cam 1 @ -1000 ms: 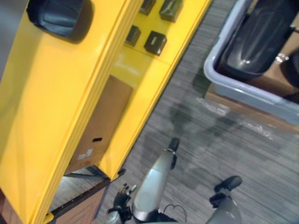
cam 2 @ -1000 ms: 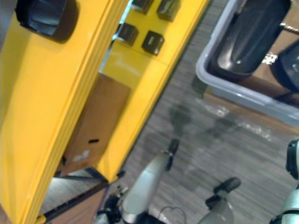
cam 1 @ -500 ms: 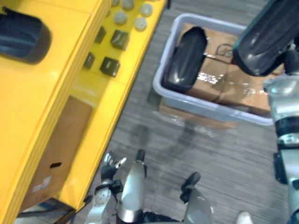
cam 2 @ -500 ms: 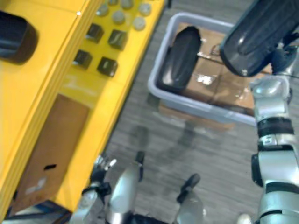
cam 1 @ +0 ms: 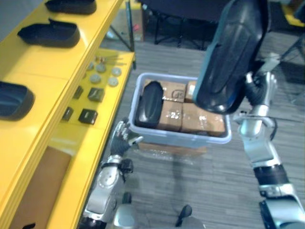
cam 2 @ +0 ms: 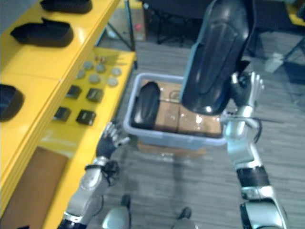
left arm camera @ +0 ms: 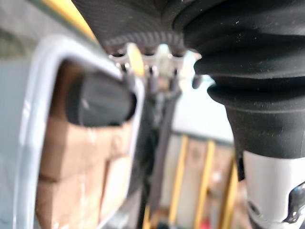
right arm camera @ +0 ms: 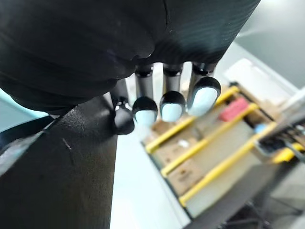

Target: Walk over and take plastic housings, then place them on the shelf

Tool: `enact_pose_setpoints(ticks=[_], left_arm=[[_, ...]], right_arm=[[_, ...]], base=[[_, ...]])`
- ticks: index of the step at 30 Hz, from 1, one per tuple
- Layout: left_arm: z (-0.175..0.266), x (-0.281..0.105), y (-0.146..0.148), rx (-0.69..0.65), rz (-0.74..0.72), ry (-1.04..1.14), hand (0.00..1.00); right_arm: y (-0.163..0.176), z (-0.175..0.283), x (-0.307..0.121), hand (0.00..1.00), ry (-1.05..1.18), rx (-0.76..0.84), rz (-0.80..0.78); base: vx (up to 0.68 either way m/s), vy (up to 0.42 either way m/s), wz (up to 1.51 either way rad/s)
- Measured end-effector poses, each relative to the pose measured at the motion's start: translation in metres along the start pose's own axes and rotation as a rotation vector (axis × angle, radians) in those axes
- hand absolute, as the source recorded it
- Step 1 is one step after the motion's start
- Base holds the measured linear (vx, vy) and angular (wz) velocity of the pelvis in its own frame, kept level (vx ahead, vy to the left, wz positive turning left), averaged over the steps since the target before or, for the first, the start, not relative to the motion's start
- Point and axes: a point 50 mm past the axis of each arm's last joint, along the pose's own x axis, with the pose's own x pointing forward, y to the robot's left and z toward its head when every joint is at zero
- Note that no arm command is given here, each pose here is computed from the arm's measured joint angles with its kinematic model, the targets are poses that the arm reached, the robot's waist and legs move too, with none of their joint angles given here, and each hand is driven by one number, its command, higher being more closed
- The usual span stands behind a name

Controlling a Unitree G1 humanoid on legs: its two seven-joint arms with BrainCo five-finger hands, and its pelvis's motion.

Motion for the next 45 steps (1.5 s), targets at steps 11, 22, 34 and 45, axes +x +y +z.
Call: enact_pose_setpoints(ticks=[11,22,34,45], left_arm=[[-0.010,0.009,-0.014,-0.148,-0.122,0.143,0.00],[-0.020,0.005,-0.026,-0.543,-0.265,0.265,0.00],[-0.015,0.010,0.004,-0.527,-0.177,0.223,0.00],[-0.017,0.009,0.004,-0.518,-0.218,0.246,0.00]], right_arm=[[0.042,0.026,-0.032,1.00,-0.176,-0.022,0.302],[0.066,0.022,-0.048,1.00,-0.241,-0.106,0.454],[0.069,0.020,-0.050,1.00,-0.274,-0.164,0.489],[0.076,0.018,-0.061,1.00,-0.312,-0.218,0.548]], base=[[-0.04,0.025,-0.11],[-0.06,0.006,0.00],[0.00,0.000,0.00],[-0.01,0.004,0.00]])
